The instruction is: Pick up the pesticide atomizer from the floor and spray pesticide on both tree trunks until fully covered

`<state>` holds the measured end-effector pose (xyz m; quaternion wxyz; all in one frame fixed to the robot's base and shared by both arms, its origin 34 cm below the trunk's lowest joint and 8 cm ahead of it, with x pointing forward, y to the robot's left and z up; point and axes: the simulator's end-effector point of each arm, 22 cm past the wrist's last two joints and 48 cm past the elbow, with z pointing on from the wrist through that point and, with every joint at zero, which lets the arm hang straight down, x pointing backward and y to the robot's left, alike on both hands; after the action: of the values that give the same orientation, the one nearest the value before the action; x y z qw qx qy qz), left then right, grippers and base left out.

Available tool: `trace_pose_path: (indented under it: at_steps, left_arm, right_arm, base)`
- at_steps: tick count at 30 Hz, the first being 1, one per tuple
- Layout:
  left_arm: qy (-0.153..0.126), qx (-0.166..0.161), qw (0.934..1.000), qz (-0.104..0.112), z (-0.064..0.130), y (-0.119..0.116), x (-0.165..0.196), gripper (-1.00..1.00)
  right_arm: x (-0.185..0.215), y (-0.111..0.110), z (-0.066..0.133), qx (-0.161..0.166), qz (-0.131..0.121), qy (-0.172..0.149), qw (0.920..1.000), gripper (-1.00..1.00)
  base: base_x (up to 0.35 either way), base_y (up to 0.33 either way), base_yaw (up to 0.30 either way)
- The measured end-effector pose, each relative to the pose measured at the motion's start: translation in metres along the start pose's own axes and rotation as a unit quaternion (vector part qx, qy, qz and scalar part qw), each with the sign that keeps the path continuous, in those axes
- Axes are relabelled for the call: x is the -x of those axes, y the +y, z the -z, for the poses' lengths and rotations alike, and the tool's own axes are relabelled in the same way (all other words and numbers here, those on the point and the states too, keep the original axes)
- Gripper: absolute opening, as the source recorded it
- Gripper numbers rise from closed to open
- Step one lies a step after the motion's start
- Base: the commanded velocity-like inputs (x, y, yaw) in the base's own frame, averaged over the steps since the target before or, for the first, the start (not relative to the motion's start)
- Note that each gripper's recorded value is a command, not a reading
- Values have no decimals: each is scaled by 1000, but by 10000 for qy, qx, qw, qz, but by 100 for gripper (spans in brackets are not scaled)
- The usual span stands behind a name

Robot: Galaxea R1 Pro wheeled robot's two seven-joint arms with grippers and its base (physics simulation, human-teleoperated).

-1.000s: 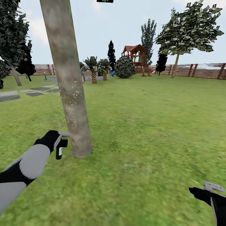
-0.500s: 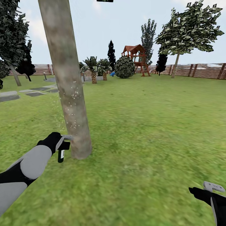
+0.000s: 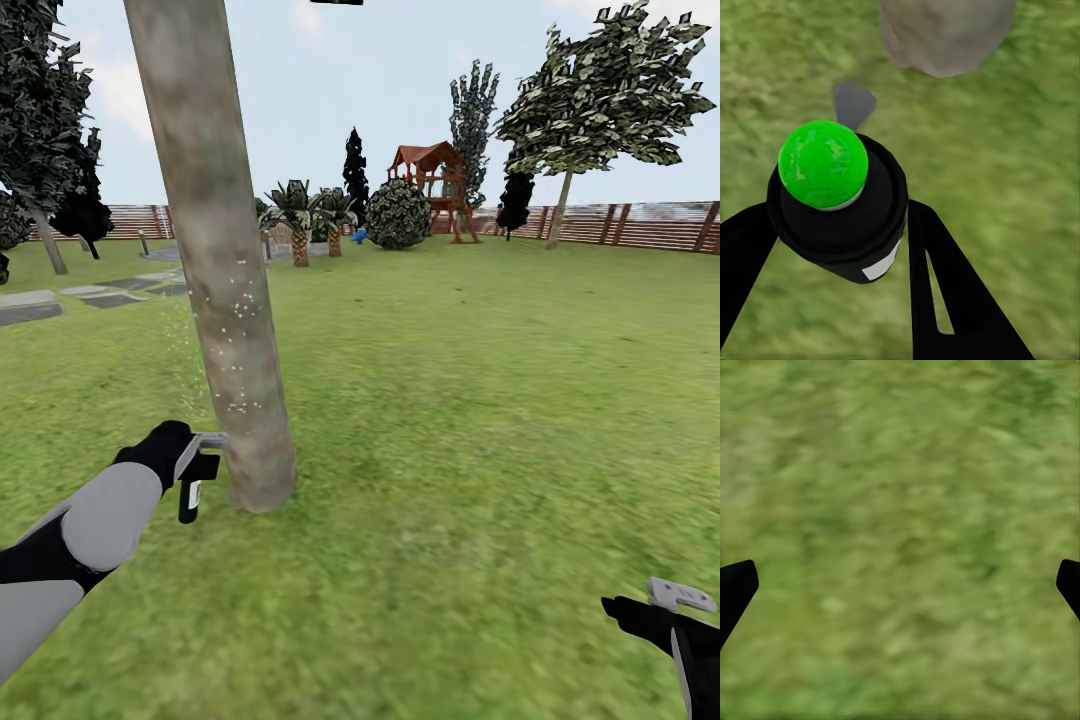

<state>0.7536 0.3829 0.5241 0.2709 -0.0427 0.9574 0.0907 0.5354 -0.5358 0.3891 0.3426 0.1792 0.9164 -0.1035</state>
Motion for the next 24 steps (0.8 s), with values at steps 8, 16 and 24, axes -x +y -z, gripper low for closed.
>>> trace_pose_path:
  at_steps: [8, 16, 24]
  left_arm:
    - [19, 234, 9996, 130, -1, 40, -3, -100]
    - [14, 274, 9995, 143, -1, 47, -3, -100]
    - [180, 471, 9985, 204, -14, 78, -33, -100]
  right_arm:
    - [0, 0, 0, 0, 0, 0, 10000, 100]
    - [0, 0, 0, -2, 0, 1, 10000, 100]
    - [0, 0, 0, 0, 0, 1, 10000, 100]
  base:
    - [0, 0, 0]
    - [0, 0, 0]
    - [0, 0, 0]
